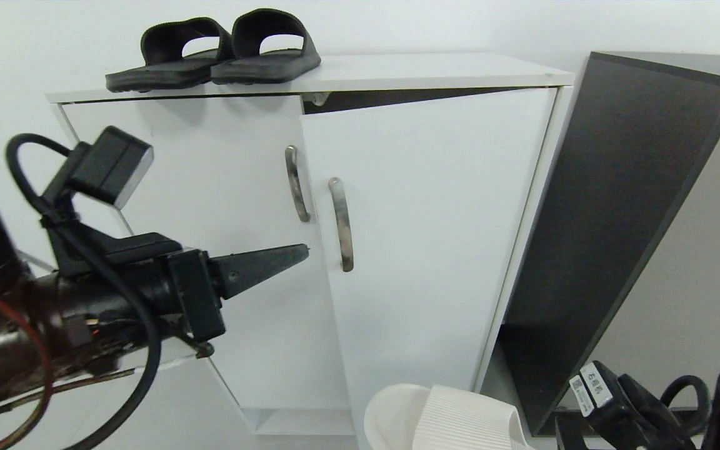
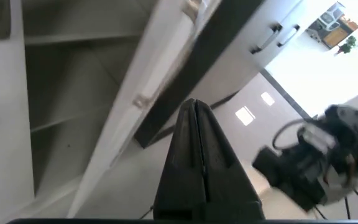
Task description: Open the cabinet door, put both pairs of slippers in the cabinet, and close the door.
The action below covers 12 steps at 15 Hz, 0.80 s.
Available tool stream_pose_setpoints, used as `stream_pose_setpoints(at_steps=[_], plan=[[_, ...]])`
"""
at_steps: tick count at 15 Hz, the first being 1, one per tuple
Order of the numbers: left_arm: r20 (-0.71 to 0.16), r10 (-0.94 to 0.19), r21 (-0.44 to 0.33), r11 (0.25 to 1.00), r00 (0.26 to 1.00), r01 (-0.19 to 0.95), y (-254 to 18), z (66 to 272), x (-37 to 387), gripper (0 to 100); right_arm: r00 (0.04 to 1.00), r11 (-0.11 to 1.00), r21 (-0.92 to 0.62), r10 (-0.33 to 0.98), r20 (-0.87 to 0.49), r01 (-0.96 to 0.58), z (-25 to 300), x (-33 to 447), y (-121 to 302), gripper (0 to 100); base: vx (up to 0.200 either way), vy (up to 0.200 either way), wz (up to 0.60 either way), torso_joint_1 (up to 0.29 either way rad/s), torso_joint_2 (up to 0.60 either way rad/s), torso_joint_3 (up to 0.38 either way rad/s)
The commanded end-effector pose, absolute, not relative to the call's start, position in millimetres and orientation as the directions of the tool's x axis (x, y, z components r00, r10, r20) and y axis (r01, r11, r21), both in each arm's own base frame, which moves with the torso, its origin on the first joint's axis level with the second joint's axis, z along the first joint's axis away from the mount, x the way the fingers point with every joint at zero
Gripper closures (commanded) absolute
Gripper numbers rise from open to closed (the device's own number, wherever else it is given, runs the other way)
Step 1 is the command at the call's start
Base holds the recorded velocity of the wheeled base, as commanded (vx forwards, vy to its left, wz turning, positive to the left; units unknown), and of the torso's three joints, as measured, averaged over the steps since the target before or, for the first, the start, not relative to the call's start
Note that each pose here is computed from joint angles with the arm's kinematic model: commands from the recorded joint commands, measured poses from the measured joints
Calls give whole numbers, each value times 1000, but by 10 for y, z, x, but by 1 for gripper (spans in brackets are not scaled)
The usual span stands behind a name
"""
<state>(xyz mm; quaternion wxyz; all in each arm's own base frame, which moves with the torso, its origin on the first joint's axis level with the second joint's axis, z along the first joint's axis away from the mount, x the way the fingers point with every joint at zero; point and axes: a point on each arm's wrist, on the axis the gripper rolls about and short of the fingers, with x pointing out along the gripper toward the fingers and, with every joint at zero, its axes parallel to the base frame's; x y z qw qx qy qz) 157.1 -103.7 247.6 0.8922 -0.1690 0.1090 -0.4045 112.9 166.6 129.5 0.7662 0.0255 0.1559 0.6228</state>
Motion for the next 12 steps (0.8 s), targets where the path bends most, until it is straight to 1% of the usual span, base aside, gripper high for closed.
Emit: stream_pose_setpoints(at_steps=[1, 4, 8, 10, 12], plan=[[-19, -715, -381, 652, 699, 656, -840, 2515, 1481, 100, 174, 218, 228, 965, -197, -949, 1318, 1113, 1646, 100, 0, 0, 0, 0, 0, 0], [-17, -651, -380, 707, 759, 597, -805, 2539, 1817, 100, 176, 216, 207, 965, -196, -954, 1320, 1109, 1641, 100, 0, 0, 0, 0, 0, 0], [31, -635, -358, 714, 772, 602, -989, 2471, 2338, 100, 173, 216, 207, 963, -205, -954, 1298, 1106, 1637, 100, 0, 0, 0, 0, 0, 0], [22, -613, -362, 732, 790, 578, -1048, 2460, 2505, 100, 174, 215, 206, 964, -203, -954, 1301, 1102, 1632, 100, 0, 0, 0, 0, 0, 0], [28, -614, -361, 730, 789, 581, -1113, 2476, 2660, 100, 171, 215, 209, 963, -207, -954, 1292, 1105, 1637, 100, 0, 0, 0, 0, 0, 0]])
